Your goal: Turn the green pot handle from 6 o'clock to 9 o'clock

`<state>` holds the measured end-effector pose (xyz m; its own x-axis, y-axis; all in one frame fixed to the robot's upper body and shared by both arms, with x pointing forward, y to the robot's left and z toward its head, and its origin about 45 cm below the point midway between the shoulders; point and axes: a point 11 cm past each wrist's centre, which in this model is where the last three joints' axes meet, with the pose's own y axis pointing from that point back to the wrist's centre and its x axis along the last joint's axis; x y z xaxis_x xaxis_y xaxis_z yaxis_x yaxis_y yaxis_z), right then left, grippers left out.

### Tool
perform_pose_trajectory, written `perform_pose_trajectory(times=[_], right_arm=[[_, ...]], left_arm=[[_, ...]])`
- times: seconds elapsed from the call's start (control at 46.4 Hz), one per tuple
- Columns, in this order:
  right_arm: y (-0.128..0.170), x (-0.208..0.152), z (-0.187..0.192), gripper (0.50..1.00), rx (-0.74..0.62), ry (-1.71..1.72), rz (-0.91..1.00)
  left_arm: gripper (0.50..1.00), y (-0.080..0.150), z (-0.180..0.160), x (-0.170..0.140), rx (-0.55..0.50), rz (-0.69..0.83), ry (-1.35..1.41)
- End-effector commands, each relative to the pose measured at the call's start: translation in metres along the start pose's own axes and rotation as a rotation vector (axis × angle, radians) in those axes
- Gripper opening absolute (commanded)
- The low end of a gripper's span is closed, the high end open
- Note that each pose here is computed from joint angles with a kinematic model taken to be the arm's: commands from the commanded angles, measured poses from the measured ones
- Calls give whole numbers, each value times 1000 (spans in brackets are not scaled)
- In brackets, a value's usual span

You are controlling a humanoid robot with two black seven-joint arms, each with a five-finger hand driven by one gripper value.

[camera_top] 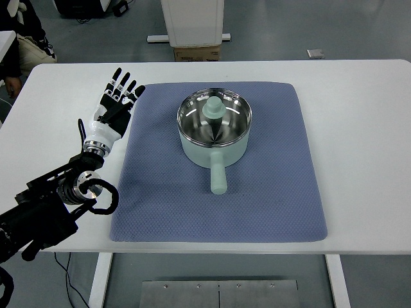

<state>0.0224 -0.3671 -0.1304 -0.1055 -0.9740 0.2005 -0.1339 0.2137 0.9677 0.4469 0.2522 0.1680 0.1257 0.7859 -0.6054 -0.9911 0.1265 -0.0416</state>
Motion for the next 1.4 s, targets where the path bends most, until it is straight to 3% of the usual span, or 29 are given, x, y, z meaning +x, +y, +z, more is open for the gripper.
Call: perform_pose_trajectory(times=[0.0,0.626,1.208,1.381], right_arm=[[0,0,0,1000,0,0,0],[0,0,0,1000,0,0,0],[0,0,0,1000,0,0,0],[0,0,0,1000,0,0,0]], left_arm=[[1000,0,0,0,-1,0,1],[1000,-6,33,12,-58,9,-29],[1000,-8,38,7,-57,-20,-59],[1000,-10,54,3,-72,-66,-58]])
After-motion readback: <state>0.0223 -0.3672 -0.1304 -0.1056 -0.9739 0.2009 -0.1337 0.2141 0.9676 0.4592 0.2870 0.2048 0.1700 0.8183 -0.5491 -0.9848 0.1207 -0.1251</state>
